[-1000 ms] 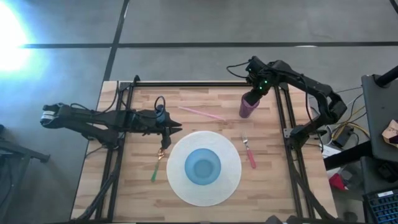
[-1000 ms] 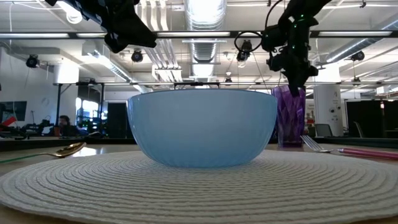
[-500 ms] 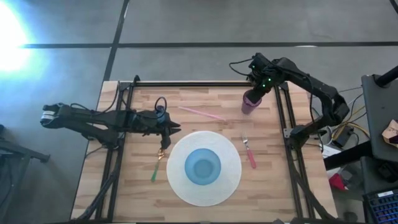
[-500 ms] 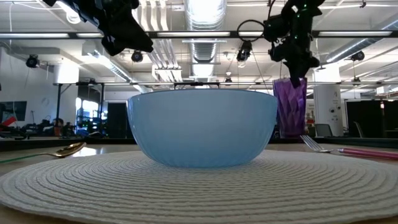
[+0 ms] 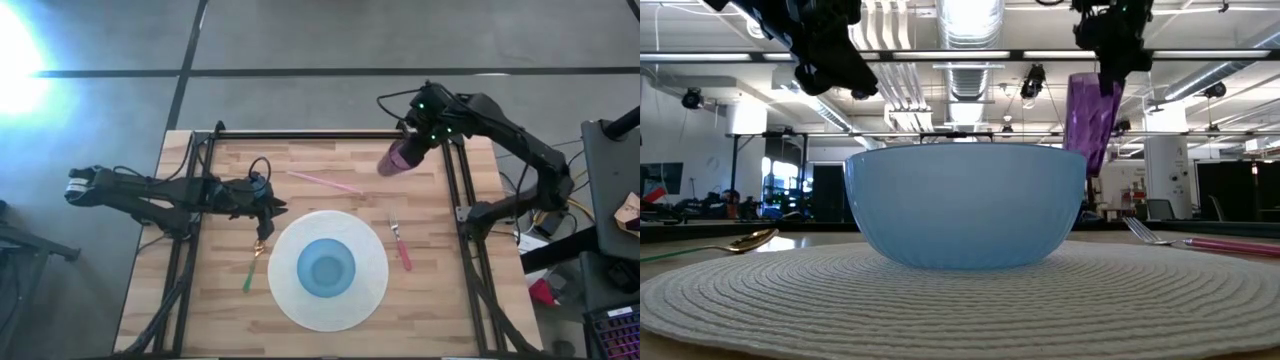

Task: Pick & Place Utensil
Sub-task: Put the purple cup on the top right side of the white placemat, then put the pink fork in the blue bowl

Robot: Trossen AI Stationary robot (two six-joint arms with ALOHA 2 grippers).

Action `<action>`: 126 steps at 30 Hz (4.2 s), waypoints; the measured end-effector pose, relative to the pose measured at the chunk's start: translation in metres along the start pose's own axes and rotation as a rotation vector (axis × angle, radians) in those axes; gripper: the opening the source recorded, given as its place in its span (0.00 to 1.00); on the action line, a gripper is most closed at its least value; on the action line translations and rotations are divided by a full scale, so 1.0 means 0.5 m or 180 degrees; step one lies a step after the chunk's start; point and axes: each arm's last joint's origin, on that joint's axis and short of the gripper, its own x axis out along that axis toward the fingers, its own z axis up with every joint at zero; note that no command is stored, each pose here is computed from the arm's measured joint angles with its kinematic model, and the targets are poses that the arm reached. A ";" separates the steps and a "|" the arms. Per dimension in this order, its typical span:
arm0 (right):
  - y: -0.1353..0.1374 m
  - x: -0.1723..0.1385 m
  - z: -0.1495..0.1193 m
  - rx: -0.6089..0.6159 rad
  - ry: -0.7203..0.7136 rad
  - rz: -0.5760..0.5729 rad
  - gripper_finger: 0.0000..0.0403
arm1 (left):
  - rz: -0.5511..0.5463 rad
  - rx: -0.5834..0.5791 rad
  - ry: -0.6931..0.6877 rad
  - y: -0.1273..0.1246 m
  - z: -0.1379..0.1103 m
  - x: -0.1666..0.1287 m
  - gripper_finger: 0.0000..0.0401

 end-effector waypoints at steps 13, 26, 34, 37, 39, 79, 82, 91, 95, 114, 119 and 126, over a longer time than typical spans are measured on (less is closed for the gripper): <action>0.060 -0.030 -0.016 -0.0165 -0.0239 0.0236 0.03 | 0.0104 -0.0142 0.0214 0.006 -0.013 0.000 0.20; 0.105 0.010 0.008 -0.0353 -0.0071 0.0348 0.03 | 0.0217 -0.0160 0.0227 0.012 -0.015 0.000 0.20; 0.148 0.041 0.002 -0.0576 0.0246 0.0475 0.03 | 0.0221 -0.0162 0.0224 0.012 -0.014 0.000 0.20; 0.161 0.053 0.001 -0.0652 0.0352 0.0460 0.03 | 0.0220 -0.0161 0.0225 0.012 -0.014 0.000 0.20; 0.167 0.063 0.000 -0.0727 0.0445 0.0436 0.03 | 0.0220 -0.0161 0.0225 0.012 -0.014 0.000 0.20; 0.207 0.215 0.029 -0.1590 0.1066 0.0580 0.03 | 0.0226 -0.0140 0.0249 0.013 -0.016 0.000 0.20; 0.206 0.216 0.031 -0.1614 0.1018 0.0457 0.03 | 0.0226 -0.0141 0.0250 0.013 -0.016 0.000 0.20; 0.206 0.216 0.030 -0.1616 0.1031 0.0444 0.03 | 0.0230 -0.0140 0.0261 0.013 -0.016 0.000 0.20; 0.205 0.215 0.028 -0.1616 0.1063 0.0437 0.03 | 0.0232 -0.0140 0.0261 0.013 -0.017 0.000 0.20; 0.203 0.214 0.026 -0.1646 0.1118 0.0418 0.19 | 0.0235 -0.0139 0.0269 0.014 -0.017 0.000 0.20; 0.203 0.210 0.027 -0.1675 0.1085 0.0429 0.26 | 0.0235 -0.0139 0.0268 0.013 -0.017 0.000 0.20; 0.200 0.179 0.030 -0.1701 0.0923 0.0462 0.34 | 0.0234 -0.0139 0.0266 0.013 -0.017 0.000 0.20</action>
